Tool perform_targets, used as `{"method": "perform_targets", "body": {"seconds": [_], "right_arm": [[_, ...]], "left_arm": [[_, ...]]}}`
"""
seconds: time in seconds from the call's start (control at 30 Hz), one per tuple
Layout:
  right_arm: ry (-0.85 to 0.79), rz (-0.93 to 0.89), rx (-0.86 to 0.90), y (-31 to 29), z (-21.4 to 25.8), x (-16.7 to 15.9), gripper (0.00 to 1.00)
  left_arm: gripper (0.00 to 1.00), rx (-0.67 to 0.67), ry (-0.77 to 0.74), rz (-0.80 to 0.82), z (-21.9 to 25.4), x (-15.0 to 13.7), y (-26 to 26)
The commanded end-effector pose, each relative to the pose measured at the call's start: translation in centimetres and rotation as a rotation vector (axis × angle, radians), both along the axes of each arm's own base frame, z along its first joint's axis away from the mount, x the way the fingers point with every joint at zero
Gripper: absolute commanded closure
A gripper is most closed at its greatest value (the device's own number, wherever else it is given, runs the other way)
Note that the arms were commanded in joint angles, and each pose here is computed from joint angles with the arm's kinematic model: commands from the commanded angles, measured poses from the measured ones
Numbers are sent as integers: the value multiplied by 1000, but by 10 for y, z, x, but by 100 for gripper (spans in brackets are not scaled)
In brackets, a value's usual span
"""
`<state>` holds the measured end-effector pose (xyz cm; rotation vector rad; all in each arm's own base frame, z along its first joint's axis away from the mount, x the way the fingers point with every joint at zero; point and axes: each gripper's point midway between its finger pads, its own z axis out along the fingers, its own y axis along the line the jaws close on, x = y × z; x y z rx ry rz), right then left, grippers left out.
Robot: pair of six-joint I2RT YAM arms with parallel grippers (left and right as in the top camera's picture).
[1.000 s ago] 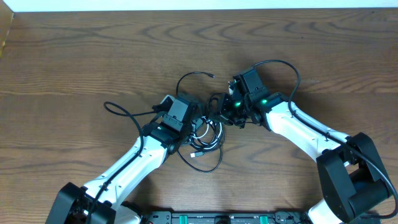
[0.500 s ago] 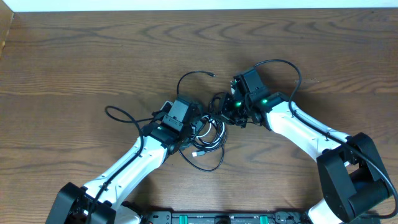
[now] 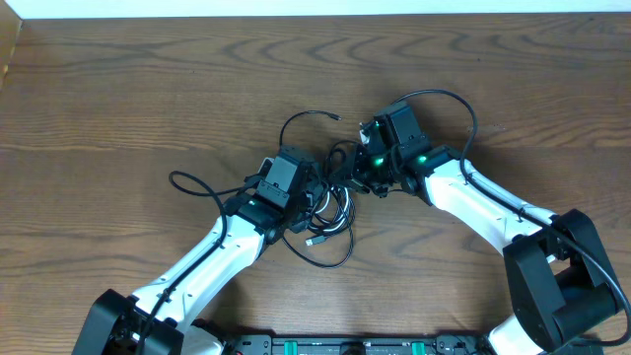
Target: Untangle cables
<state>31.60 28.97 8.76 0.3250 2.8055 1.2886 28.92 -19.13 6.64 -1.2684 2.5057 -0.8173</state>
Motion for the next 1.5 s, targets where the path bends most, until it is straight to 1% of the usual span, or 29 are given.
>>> {"method": "perform_targets", "body": {"seconds": [0.0,0.07,0.1,0.17,0.27,0.3,0.37,0.47,0.5,0.63,0.73,0.8,0.97,1.13,1.23,1.27,1.33,1.4,1.47], "right_arm": [[-14,84,84,12,16,-7,99],[-19,89,90,13,17,-7,99],[-24,95,95,14,18,-8,99],[-27,107,109,16,20,-9,99],[-29,123,131,18,24,-10,99],[-36,126,133,19,25,-10,99],[-51,133,132,19,25,-9,99],[-58,131,127,18,24,-8,99],[-69,132,121,18,24,-7,99],[-106,154,124,19,25,-5,99],[-178,220,165,24,34,-6,99],[-190,224,158,24,33,-6,99],[-183,197,117,19,27,-2,99],[-161,186,125,19,27,-3,99],[-113,159,125,19,26,-5,99],[-92,150,122,18,24,-6,99],[-82,150,127,18,25,-8,99],[-75,155,138,19,26,-9,99],[-69,153,142,19,27,-9,99]], "left_arm": [[36,-11,9,-2,-1,-1,-2],[37,-11,9,-2,-1,-1,-2],[39,-11,9,-2,-1,-1,-2],[47,-11,9,-2,-1,-1,-2],[47,-11,9,-2,-1,-1,-2],[46,-11,9,-2,-1,-1,-2],[37,-17,13,-7,-1,-1,-3],[34,-52,32,-33,0,-6,-10],[28,-63,39,-42,0,-8,-12],[0,-108,72,-46,2,-13,-18],[0,-180,128,13,6,-15,-21],[0,-222,146,50,10,-12,-21],[0,-243,115,114,19,2,-4],[0,-283,149,184,20,5,-2],[0,-294,152,217,21,7,-1],[4,-299,141,214,22,9,-2],[17,-284,131,228,21,11,2],[41,-268,119,244,20,14,5],[61,-253,107,259,20,16,8]]}}
